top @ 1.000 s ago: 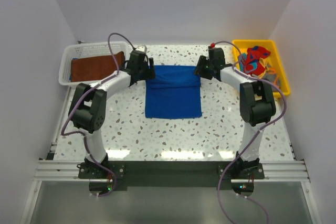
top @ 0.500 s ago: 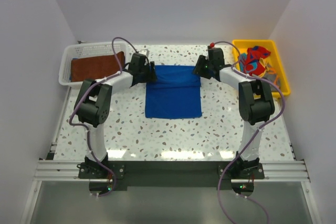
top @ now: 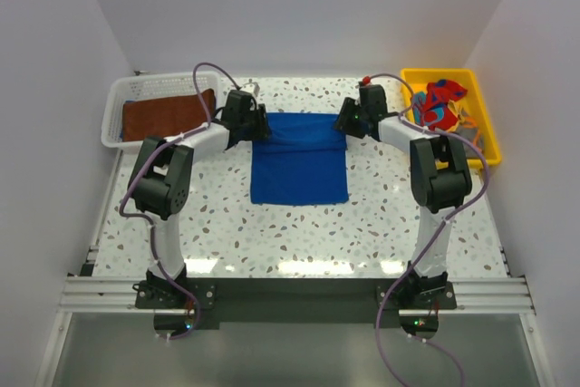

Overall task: Fold and stack the towels
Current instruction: Fold the towel

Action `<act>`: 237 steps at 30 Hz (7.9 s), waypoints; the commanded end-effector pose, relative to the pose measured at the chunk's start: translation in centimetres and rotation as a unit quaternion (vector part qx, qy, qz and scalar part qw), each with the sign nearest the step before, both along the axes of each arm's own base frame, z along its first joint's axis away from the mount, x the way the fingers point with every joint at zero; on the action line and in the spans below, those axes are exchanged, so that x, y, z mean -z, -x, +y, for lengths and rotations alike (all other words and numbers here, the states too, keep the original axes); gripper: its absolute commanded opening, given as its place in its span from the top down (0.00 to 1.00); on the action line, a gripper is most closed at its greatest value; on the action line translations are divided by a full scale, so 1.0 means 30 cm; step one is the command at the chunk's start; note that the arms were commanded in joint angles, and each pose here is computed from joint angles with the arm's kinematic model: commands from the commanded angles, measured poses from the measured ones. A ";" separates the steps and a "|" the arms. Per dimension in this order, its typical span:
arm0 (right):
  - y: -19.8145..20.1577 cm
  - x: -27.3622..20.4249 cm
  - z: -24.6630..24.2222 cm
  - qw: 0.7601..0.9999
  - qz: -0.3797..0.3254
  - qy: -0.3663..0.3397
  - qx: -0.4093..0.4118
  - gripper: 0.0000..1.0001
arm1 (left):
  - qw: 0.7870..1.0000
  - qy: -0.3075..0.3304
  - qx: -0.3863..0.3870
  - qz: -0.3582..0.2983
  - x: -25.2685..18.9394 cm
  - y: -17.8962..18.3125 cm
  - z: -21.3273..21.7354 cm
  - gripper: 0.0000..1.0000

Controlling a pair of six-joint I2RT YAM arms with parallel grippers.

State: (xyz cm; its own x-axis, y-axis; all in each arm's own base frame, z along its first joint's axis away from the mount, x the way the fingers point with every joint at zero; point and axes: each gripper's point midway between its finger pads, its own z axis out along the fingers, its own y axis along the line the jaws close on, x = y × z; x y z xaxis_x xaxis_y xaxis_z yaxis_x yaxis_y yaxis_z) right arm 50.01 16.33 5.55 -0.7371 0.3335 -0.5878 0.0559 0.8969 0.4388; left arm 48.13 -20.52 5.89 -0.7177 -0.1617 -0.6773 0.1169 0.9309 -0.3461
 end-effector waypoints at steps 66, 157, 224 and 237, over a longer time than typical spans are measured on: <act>-0.482 -0.783 -0.058 0.947 -0.321 -0.011 0.011 1.00 | 0.951 0.161 0.056 -0.257 -0.756 -0.463 0.068 1.00; 0.671 -0.011 -0.077 0.975 0.188 0.083 -0.079 1.00 | 0.978 0.019 -0.004 0.210 0.074 0.700 0.131 1.00; 0.899 0.188 0.042 0.943 0.229 0.152 -0.186 0.72 | 0.981 -0.083 -0.069 0.159 0.166 0.342 0.131 1.00; 1.260 0.137 0.061 0.903 0.296 0.125 -0.284 0.66 | 0.981 -0.028 -0.052 0.183 0.125 0.781 0.150 0.72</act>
